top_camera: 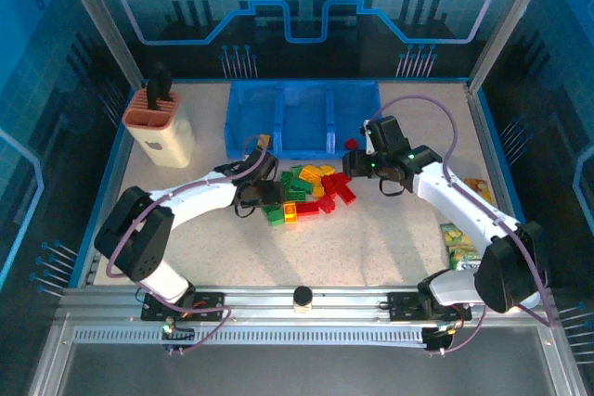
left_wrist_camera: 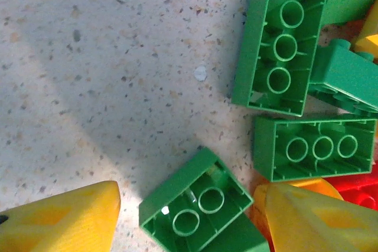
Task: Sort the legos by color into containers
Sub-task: Pick up the lego from the center of the table.
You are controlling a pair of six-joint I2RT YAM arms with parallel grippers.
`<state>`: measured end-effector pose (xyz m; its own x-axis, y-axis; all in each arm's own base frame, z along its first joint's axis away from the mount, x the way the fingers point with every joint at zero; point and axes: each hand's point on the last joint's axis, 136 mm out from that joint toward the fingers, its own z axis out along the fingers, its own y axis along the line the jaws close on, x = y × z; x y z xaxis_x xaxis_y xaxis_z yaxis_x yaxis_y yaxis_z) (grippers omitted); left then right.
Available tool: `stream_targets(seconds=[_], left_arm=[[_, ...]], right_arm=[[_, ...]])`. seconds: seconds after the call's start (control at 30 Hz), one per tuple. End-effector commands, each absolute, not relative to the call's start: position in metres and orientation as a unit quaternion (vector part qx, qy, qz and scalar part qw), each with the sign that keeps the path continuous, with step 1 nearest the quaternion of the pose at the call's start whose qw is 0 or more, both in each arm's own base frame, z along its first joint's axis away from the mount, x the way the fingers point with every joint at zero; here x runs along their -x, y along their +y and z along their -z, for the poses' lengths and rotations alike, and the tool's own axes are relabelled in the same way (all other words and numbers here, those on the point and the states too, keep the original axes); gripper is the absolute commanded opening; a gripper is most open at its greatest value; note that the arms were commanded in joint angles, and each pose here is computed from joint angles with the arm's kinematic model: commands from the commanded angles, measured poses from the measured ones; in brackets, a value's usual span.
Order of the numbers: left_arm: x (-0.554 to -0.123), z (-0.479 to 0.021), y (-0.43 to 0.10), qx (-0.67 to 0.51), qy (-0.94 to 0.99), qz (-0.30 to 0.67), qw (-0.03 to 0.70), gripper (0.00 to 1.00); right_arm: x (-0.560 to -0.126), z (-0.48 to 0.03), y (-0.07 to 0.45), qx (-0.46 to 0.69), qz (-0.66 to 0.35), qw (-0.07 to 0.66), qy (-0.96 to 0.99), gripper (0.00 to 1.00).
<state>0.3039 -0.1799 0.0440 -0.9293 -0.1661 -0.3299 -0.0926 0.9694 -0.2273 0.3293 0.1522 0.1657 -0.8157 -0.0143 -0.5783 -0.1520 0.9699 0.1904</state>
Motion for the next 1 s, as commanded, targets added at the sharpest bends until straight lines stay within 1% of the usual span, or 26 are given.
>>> stream_targets(seconds=[0.0, 0.27, 0.63, 0.83, 0.97], left_arm=[[-0.301, -0.041, -0.176, 0.04, 0.983, 0.085, 0.158, 0.67], [-0.289, -0.029, -0.179, 0.026, 0.988, 0.081, 0.13, 0.7], [-0.284, -0.019, -0.188, 0.027, 0.988, 0.097, 0.114, 0.71], [-0.287, -0.015, -0.191, 0.03, 0.988, 0.098, 0.113, 0.7], [-0.291, -0.014, -0.192, 0.029, 0.988, 0.097, 0.114, 0.67]], right_arm=[[-0.327, -0.167, 0.149, 0.03, -0.13, 0.308, 0.942, 0.7], [-0.32, -0.155, 0.146, 0.02, -0.136, 0.3, 0.944, 0.7], [-0.317, -0.146, 0.145, 0.01, -0.142, 0.297, 0.944, 0.7], [-0.315, -0.142, 0.144, 0.007, -0.144, 0.294, 0.945, 0.7], [-0.314, -0.14, 0.143, 0.007, -0.144, 0.293, 0.945, 0.7]])
